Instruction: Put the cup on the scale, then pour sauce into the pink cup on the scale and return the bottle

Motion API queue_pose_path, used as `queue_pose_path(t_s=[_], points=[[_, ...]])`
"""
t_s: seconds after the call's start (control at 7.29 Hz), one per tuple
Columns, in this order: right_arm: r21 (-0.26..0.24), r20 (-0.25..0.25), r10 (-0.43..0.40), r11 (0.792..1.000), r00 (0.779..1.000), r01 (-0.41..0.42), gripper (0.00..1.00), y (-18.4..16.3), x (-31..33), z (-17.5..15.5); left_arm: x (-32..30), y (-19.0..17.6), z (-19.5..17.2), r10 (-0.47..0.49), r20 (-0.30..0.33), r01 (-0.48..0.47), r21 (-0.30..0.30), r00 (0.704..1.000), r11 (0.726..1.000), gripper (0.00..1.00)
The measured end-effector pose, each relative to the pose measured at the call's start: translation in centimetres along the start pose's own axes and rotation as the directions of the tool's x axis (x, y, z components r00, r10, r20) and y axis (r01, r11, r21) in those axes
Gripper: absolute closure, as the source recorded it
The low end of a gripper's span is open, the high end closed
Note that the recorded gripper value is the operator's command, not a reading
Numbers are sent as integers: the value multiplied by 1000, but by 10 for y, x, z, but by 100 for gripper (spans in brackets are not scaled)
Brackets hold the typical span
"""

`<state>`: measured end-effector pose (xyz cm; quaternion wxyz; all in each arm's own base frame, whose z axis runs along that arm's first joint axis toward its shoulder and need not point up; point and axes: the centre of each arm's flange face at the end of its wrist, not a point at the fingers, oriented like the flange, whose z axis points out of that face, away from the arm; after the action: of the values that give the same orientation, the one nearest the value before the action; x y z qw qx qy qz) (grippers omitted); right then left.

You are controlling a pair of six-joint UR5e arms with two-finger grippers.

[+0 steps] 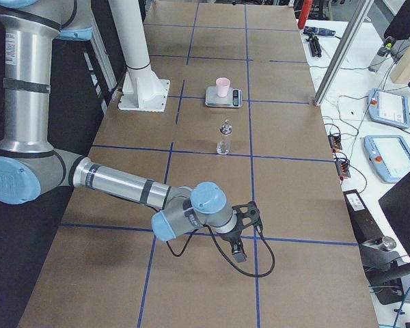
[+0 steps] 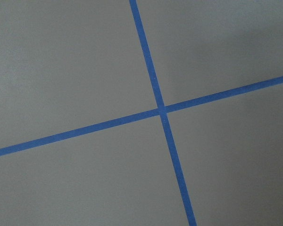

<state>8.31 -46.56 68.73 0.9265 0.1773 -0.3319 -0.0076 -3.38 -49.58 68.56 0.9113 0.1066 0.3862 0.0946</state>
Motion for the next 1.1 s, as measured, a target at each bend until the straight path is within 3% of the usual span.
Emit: queue_pose_path(t_s=[0.14, 0.41, 0.69, 1.1], points=[[-74, 10, 80, 994, 997, -79, 0, -16, -8, -19, 0, 0, 0, 0, -1, 0, 0, 1000, 1000, 0], [-194, -12, 189, 963, 982, -188, 0, -9, -21, -43, 0, 0, 0, 0, -1, 0, 0, 1000, 1000, 0], [-243, -18, 241, 940, 970, -238, 0, 13, -19, -41, -1, 1, 1, -3, 1, 3, -3, 1000, 1000, 0], [-271, 16, 202, 944, 979, -190, 0, 1, -39, -27, 0, -3, 1, -1, 6, 1, -4, 1000, 1000, 0]])
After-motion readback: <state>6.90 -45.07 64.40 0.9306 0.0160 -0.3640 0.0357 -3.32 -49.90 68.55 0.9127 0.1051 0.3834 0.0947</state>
